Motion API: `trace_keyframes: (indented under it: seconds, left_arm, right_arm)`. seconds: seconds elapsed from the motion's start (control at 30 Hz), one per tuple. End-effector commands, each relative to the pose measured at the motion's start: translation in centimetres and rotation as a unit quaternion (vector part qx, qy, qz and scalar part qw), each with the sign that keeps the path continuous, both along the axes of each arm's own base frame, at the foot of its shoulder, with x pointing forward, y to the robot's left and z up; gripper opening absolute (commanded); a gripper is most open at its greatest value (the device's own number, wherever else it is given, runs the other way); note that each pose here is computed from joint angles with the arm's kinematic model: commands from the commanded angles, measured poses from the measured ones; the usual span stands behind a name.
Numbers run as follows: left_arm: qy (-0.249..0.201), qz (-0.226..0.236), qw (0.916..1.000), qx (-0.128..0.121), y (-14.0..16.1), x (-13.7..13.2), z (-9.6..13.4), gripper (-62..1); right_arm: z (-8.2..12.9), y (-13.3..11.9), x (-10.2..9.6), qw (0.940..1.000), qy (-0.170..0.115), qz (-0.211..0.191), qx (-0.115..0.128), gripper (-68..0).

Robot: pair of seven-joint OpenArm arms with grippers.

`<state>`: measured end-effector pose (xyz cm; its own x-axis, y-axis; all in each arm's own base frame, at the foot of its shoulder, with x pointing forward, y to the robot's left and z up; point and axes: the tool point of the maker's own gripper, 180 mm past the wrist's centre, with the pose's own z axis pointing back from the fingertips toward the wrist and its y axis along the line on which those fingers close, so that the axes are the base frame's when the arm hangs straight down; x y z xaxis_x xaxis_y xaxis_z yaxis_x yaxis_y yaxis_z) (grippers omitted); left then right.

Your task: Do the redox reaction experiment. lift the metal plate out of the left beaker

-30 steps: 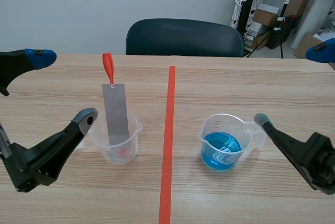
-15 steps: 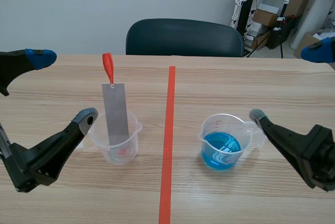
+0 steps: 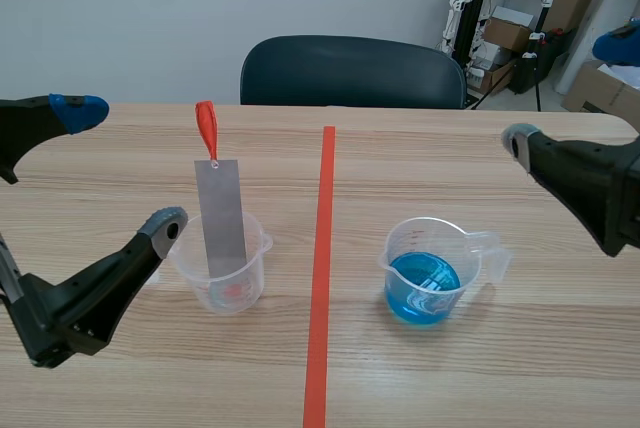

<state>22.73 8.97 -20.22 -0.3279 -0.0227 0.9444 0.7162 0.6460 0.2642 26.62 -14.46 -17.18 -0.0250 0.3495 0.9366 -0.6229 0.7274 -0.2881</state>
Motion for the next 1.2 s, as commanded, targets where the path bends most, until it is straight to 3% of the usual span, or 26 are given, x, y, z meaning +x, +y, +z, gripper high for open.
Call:
trace_keyframes:
  seconds: [0.0,0.2,0.43,0.67,0.97,1.17]
  left_arm:
    - [-0.009,-0.002,0.9999,-0.013,-0.2,-0.1,0.7,1.4]
    - [-0.008,-0.001,0.9999,-0.011,-0.2,-0.1,0.6,1.4]
    - [-0.008,-0.001,0.9999,-0.012,-0.2,-0.1,0.6,1.4]
    - [-0.008,0.0,0.9999,-0.012,-0.2,-0.1,0.6,1.4]
    - [0.009,-0.011,0.9999,0.003,-0.1,-0.7,-0.2,1.4]
    - [0.036,-0.01,0.9993,-0.009,0.9,-2.5,-1.7,1.4]
  right_arm:
    - [1.1,-0.2,0.8,0.9999,-0.009,0.006,0.012,0.4]
    - [1.7,-3.9,3.2,0.9966,0.013,-0.037,0.072,0.4]
    - [1.5,-5.3,3.8,0.9977,0.029,-0.008,0.061,0.4]
    - [1.3,-4.1,3.1,0.9959,0.059,0.052,0.045,0.4]
    - [-0.1,-2.7,3.7,0.9937,0.082,0.07,0.031,0.4]
    - [-1.0,-1.5,4.0,0.9909,0.096,0.09,0.027,0.4]
